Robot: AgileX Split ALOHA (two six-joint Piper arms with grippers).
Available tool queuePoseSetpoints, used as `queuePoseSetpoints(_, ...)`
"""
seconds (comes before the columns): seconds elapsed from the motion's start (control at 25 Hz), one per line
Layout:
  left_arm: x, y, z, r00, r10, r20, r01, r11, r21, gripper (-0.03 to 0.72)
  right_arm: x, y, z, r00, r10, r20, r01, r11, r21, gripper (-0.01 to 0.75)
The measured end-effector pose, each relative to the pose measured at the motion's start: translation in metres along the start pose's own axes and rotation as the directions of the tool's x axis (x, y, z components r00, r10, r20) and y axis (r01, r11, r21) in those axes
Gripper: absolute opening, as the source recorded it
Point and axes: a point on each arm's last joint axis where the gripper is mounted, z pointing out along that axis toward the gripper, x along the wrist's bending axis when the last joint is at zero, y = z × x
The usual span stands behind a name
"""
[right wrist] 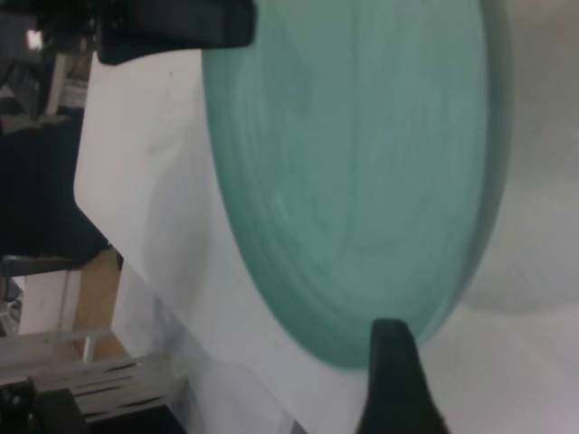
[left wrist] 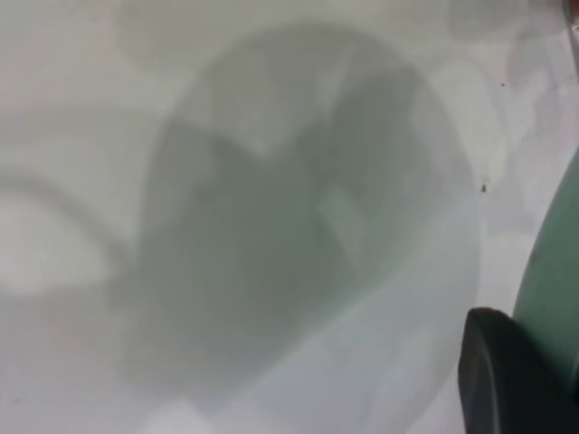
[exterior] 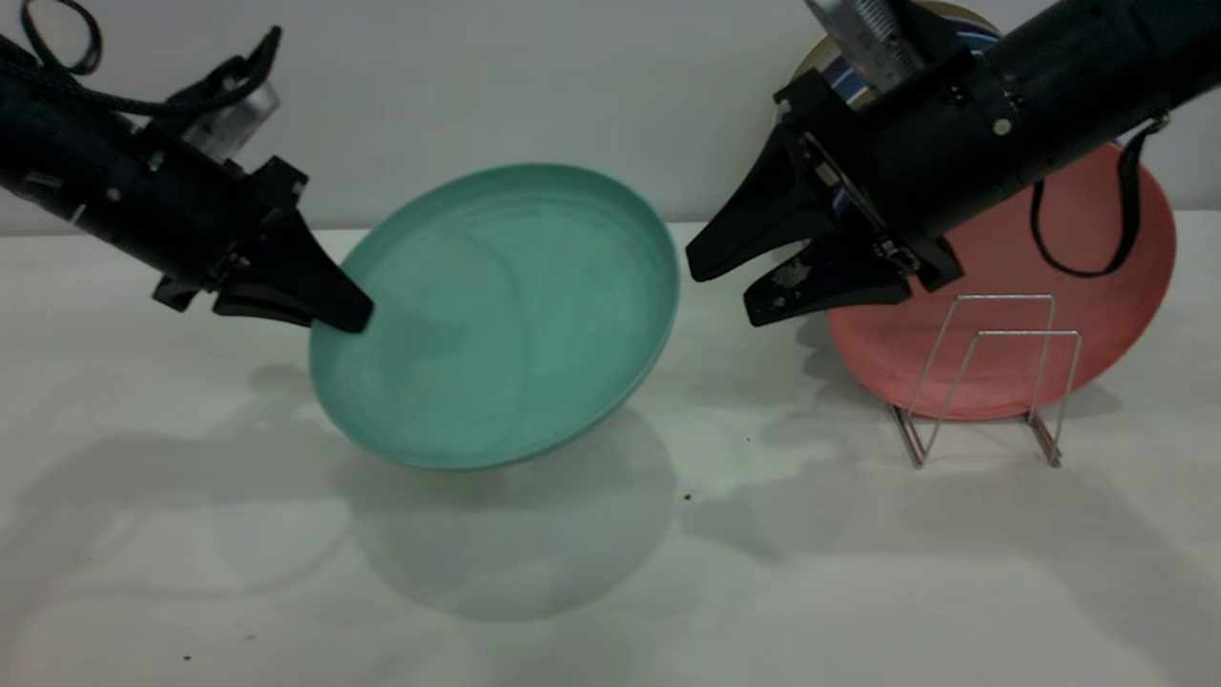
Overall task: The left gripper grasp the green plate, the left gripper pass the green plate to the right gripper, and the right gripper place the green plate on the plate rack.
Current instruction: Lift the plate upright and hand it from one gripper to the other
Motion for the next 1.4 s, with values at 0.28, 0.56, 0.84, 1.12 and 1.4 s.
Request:
queuePoseSetpoints(0.28,-0.026,-0.001,0.022,0.998,0.060,0.028,-0.062,0.997,0.046,0.014,-0.001,0.001,0.002,0.999,0.021,-0.024,-0.021,1.000,-0.001,0.520)
queuePoseSetpoints(0.56,-0.042,-0.001,0.035,0.995,0.084,0.051,-0.087,0.994,0.061,0.016,-0.001,0.000,0.003,1.000,0.014,-0.017,-0.014,1.000,0.006,0.397)
queuePoseSetpoints(0.84,-0.046,-0.002,0.034,0.993,0.075,0.088,-0.082,0.994,0.073,0.197,-0.006,0.000,0.003,1.000,-0.028,0.012,0.028,1.000,0.006,0.123)
queuePoseSetpoints(1.12,-0.059,-0.007,0.029,0.976,0.061,0.207,-0.089,0.988,0.127,0.625,-0.006,0.001,-0.002,0.995,-0.099,0.015,0.099,0.995,0.005,0.070)
queuePoseSetpoints(1.4,-0.089,0.002,-0.004,0.962,0.153,0.225,-0.171,0.983,0.063,0.681,0.011,0.007,-0.034,0.937,-0.318,0.145,0.317,0.948,0.033,0.071)
